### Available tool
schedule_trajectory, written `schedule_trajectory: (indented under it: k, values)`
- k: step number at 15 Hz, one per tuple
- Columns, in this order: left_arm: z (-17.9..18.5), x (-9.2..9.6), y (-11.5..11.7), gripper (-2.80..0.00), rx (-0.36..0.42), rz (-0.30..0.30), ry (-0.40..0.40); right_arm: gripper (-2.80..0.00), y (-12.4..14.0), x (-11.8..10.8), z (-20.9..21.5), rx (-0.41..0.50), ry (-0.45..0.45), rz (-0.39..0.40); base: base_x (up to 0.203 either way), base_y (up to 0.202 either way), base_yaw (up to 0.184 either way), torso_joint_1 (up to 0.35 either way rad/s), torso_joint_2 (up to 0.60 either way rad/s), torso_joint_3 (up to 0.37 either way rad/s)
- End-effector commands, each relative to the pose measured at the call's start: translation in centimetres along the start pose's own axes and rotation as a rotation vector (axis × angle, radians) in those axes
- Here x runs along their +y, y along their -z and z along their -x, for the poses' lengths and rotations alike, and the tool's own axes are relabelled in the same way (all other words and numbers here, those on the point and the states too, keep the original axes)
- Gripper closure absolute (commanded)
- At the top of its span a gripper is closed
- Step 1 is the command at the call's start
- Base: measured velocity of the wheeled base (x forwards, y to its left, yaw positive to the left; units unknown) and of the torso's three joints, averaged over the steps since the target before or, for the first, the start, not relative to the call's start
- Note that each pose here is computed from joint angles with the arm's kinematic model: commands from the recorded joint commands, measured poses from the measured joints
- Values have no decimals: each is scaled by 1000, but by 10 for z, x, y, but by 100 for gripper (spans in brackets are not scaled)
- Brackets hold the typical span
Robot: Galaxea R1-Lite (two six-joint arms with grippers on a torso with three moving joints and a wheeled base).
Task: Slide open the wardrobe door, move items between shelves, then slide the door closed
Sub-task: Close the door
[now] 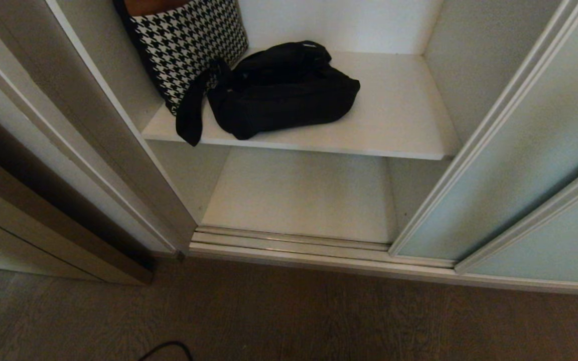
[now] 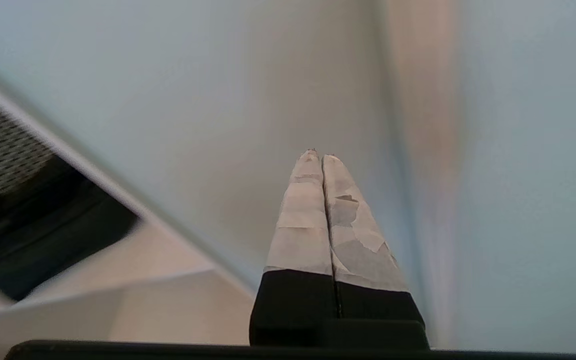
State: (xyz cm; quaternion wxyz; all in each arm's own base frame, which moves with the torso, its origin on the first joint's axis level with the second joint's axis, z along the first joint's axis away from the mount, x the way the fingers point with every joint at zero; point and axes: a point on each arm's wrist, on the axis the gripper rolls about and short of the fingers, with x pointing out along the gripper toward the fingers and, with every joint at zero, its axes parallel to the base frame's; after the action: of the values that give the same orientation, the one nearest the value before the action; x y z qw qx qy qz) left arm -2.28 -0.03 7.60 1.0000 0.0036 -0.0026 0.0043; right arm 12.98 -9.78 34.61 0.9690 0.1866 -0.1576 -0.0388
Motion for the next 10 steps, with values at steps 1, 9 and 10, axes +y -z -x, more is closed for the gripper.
schedule_trajectory:
  k: [1,9,10]
  values:
    - [0,0,0,0,1,0,0,0,-10,-4,8,-44,49,33,0,0,0,0,0,0]
    - [0,0,0,0,1,0,-1,0,-4,-38,-9,2,65,23,0,0,0,0,0,0]
    - [0,0,0,0,1,0,1,0,-1,-44,-13,19,62,9,0,0,0,0,0,0]
